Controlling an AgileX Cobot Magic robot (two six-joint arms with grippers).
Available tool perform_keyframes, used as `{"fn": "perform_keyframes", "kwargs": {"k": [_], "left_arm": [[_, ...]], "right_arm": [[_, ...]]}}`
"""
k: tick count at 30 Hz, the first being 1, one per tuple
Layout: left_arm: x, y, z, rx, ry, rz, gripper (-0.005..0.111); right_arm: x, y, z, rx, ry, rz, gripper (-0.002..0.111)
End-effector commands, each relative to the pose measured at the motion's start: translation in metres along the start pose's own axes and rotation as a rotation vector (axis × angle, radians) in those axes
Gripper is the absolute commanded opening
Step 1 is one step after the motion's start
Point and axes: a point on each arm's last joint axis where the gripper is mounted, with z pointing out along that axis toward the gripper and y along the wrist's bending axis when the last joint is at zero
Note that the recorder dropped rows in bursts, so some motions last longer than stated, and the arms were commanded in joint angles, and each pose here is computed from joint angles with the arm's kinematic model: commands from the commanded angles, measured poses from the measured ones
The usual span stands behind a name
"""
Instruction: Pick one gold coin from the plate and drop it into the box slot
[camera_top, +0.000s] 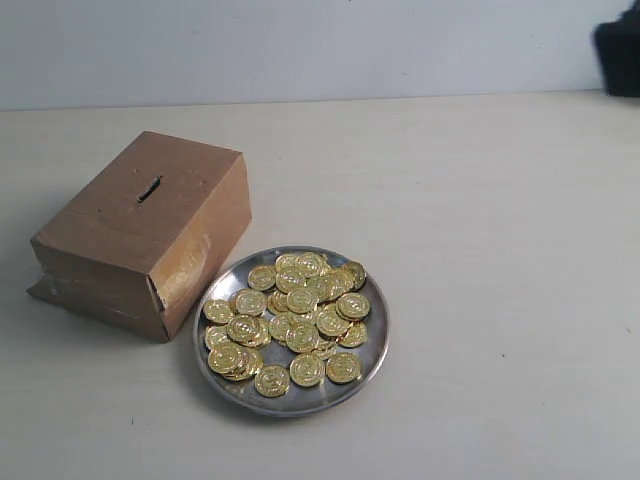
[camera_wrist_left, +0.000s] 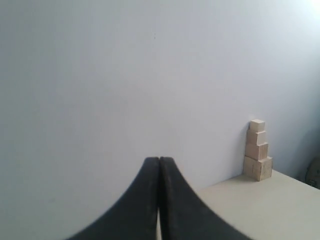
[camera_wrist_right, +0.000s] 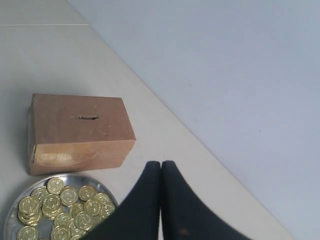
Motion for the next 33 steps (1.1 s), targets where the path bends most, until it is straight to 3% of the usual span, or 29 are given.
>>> {"fn": "perform_keyframes", "kwargs": {"k": [1,16,21,24,33], "left_arm": [[-0.004,-0.003,-0.011,0.01,-0.036,0.01,0.0],[-0.006,-0.005,-0.015,0.014,-0.052,0.013,0.0],[-0.011,-0.008,-0.032,0.011,-0.104,0.032,0.0],[-0.012,-0.009,-0.05,-0.036,-0.159,0.057,0.0],[-0.011,-0.02,-0.095,-0.213,-0.307,0.162,0.0]], "right_arm": [[0.007,-0.003,-0.024,0.014,0.017,0.021,0.0],[0.007,-0.007,-0.052,0.04,-0.066,0.035,0.0],[0.008,-0.009,-0.059,0.054,-0.08,0.051,0.0],[0.01,-0.012,-0.07,0.069,-0.103,0.134,0.0],[0.023,-0.025,-0.12,0.348,-0.168,0.282,0.0]]}}
